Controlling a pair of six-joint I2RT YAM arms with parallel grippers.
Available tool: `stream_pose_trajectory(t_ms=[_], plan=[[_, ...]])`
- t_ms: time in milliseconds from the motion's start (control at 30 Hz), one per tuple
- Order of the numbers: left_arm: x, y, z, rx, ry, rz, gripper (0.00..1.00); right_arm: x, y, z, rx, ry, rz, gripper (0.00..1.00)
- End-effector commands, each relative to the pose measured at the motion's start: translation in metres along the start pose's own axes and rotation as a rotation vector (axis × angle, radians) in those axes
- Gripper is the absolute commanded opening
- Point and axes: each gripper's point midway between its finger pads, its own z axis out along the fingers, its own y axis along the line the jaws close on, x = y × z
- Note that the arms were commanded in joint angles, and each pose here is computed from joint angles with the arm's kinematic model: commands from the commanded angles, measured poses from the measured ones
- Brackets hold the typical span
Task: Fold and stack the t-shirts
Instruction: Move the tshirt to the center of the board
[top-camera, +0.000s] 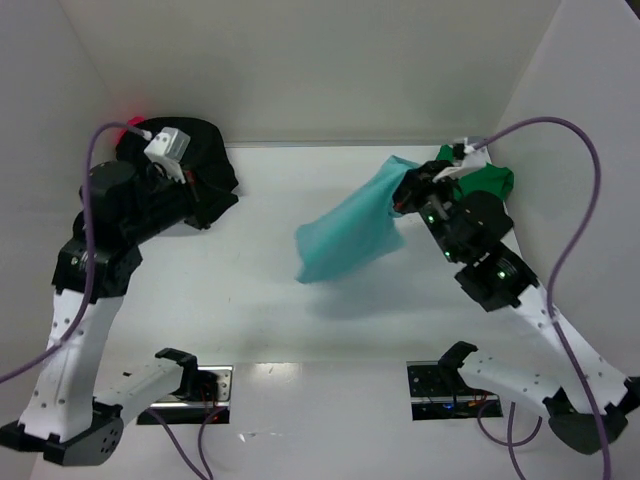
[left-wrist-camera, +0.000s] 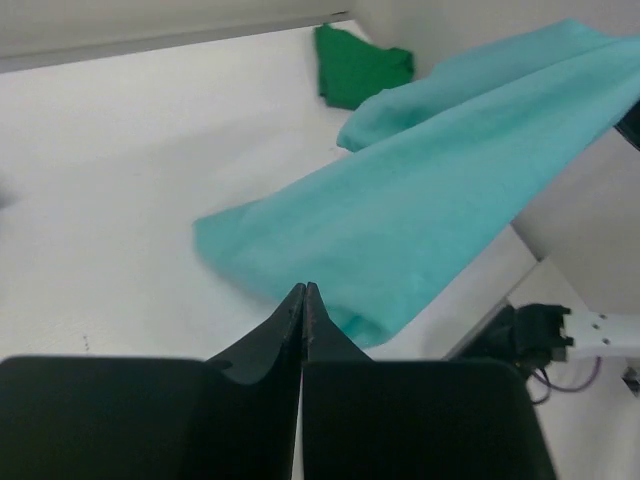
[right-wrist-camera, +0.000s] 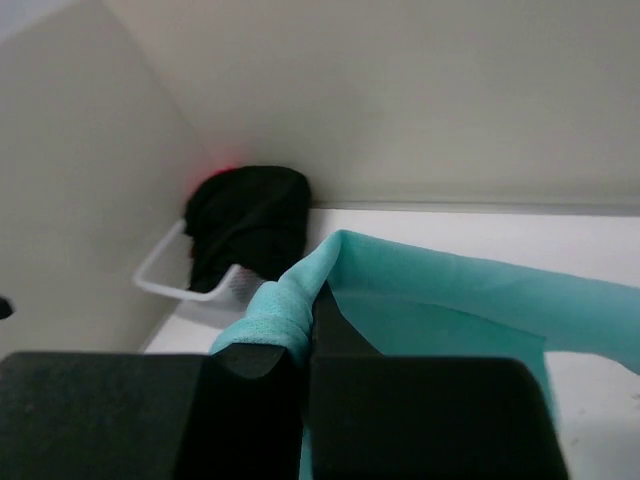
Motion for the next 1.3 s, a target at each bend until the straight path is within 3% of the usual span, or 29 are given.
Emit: stream_pose_trajectory(t_ms=[0, 100, 200, 300, 367, 433, 533, 567, 633, 667, 733, 833, 1100, 1267], plan=[[0.005, -0.045, -0.033, 0.180, 0.007, -0.018, 0.00, -0.035, 0.035, -0.045, -0.209, -0.018, 0.064, 0.00], [-0.001, -0.066, -0.042, 0.283, -0.022, -0.010, 0.05, -0.058, 0.036, -0.064, -0.211, -0.058, 0.099, 0.00], [0.010, -0.035, -0.016, 0.175, 0.006, -0.040, 0.06, -0.050, 0.015, -0.054, -0.091, -0.049, 0.092, 0.00], [0.038, 0.012, 0.032, 0.045, 0.100, -0.108, 0.06, -0.007, 0.001, -0.020, 0.005, 0.065, 0.028, 0.00], [0.060, 0.040, 0.064, -0.015, 0.184, -0.155, 0.03, 0.045, -0.007, 0.004, 0.039, 0.188, -0.006, 0.00], [0.076, 0.062, 0.084, -0.075, 0.238, -0.173, 0.00, 0.075, -0.010, 0.020, 0.039, 0.225, 0.003, 0.00], [0.099, 0.077, 0.112, -0.057, 0.325, -0.185, 0.01, 0.123, -0.013, 0.041, 0.032, 0.303, 0.023, 0.00], [0.102, 0.069, 0.120, 0.029, 0.346, -0.178, 0.04, 0.139, -0.012, 0.048, 0.024, 0.338, 0.018, 0.00], [0.103, 0.047, 0.127, 0.182, 0.359, -0.155, 0.21, 0.147, -0.009, 0.060, 0.014, 0.350, 0.006, 0.00], [0.111, 0.026, 0.133, 0.306, 0.382, -0.136, 0.41, 0.151, -0.010, 0.069, 0.010, 0.358, -0.015, 0.00], [0.116, 0.009, 0.140, 0.414, 0.393, -0.122, 0.65, 0.155, -0.012, 0.087, 0.036, 0.362, -0.044, 0.00], [0.135, 0.006, 0.156, 0.454, 0.442, -0.138, 0.78, 0.155, -0.017, 0.110, 0.091, 0.365, -0.088, 0.00], [0.202, -0.012, 0.196, 0.381, 0.579, -0.133, 0.87, 0.142, -0.043, 0.150, 0.194, 0.338, -0.086, 0.00], [0.232, -0.010, 0.225, 0.181, 0.566, -0.084, 0.87, 0.150, -0.044, 0.157, 0.190, 0.365, -0.079, 0.00]])
